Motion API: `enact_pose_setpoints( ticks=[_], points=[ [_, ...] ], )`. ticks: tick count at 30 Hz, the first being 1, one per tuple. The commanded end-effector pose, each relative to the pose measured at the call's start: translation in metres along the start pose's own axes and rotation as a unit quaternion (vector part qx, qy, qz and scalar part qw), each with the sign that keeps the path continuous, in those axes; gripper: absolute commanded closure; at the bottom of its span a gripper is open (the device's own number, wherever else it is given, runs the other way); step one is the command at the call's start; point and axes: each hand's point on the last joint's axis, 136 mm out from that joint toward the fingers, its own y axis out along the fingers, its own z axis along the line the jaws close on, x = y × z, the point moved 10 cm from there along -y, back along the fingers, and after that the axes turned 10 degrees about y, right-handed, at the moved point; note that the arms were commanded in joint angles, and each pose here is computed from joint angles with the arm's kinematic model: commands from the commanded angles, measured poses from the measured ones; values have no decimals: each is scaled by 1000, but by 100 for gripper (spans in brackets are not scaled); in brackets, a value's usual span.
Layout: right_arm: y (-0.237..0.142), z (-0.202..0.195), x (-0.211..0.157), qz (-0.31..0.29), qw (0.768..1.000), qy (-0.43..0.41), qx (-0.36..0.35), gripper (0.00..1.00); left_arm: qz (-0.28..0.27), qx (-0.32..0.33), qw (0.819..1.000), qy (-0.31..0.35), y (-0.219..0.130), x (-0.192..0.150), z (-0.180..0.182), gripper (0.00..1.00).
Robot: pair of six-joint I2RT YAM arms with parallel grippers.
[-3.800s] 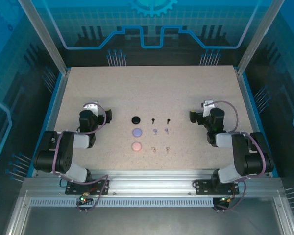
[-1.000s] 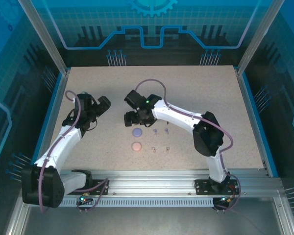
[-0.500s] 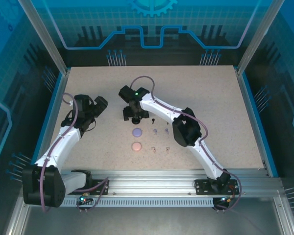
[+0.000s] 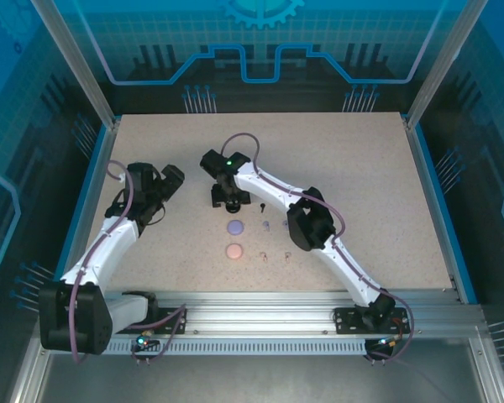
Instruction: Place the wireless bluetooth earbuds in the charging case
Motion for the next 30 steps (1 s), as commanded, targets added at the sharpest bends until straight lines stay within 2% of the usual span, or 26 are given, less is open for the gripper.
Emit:
enact_pose_setpoints(
  ticks=[1, 9, 19, 26, 30],
  points=[
    [8, 0, -7, 9, 1000, 6, -22, 31, 8, -4, 1000, -14, 5, -3, 5, 1],
    [16, 0, -9, 10, 999, 3, -30, 39, 9, -6, 1000, -14, 7, -3, 5, 1],
    [18, 4, -11, 11, 1000, -11, -24, 58, 10, -13, 1000, -7, 7, -3, 3, 1],
    [-25, -2, 16, -21, 999, 10, 29, 60, 30, -59, 998, -18, 9, -4, -5, 1],
    [-53, -13, 38, -40, 996, 40, 66, 60, 39, -137, 990, -1, 13, -11, -11, 1]
  ],
)
